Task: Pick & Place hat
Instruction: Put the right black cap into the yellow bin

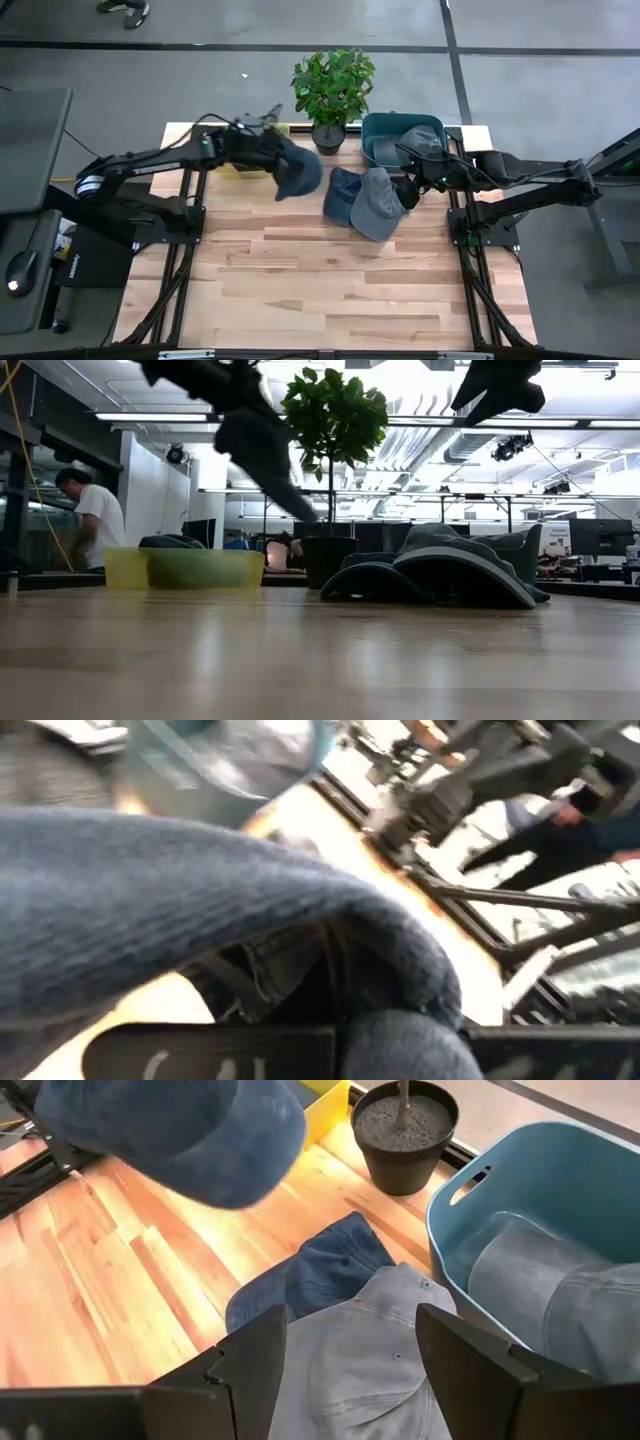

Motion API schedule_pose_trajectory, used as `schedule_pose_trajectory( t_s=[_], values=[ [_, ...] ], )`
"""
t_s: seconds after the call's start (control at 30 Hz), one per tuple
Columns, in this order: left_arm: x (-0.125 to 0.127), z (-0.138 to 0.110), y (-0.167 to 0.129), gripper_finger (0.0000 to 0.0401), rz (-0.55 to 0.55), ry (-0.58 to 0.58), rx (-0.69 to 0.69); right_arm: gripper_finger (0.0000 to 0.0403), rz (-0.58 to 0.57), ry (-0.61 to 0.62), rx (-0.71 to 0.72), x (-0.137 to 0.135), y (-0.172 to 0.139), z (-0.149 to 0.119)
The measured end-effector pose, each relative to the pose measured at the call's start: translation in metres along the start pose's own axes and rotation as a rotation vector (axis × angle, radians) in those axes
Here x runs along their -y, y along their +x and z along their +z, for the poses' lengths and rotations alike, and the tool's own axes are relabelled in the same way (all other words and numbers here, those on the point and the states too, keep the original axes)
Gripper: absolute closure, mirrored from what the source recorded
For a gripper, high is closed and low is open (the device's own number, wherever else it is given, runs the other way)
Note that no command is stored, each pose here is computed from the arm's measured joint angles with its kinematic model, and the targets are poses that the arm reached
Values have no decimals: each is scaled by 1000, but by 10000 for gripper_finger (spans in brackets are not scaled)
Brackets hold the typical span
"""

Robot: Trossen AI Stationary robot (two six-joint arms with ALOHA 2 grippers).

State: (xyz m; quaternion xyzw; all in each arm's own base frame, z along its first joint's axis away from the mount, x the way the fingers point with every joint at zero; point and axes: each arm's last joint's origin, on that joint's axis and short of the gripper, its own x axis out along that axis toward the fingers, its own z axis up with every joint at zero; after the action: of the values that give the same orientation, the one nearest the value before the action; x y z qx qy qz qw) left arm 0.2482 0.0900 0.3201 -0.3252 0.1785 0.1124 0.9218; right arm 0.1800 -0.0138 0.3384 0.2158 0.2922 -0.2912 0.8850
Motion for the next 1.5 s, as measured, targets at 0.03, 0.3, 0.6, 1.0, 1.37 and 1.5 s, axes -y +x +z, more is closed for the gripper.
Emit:
schedule_pose_trajectory(
  t_s=[0.03, 0.3, 0.6, 1.0, 1.37, 1.5],
  values=[
    [-6, -1, -7, 401, 17, -4, 11, 186, -1, -1, 0, 0, 0, 0],
    [-48, -1, -51, 401, 53, -26, 109, 186, -16, 4, 19, 0, 0, 1],
    [-91, 4, -72, 401, 63, -31, 118, 188, 7, 22, 58, -2, 0, 5],
    [-139, 4, -81, 401, 106, -48, 72, 187, 10, 32, 61, -3, 0, 5],
    [-169, -4, -55, 401, 118, -73, -37, 187, 7, 53, 63, -3, 0, 5],
    [-177, -7, -49, 401, 159, -71, -57, 187, 7, 65, 62, -3, 0, 5]
  ],
)
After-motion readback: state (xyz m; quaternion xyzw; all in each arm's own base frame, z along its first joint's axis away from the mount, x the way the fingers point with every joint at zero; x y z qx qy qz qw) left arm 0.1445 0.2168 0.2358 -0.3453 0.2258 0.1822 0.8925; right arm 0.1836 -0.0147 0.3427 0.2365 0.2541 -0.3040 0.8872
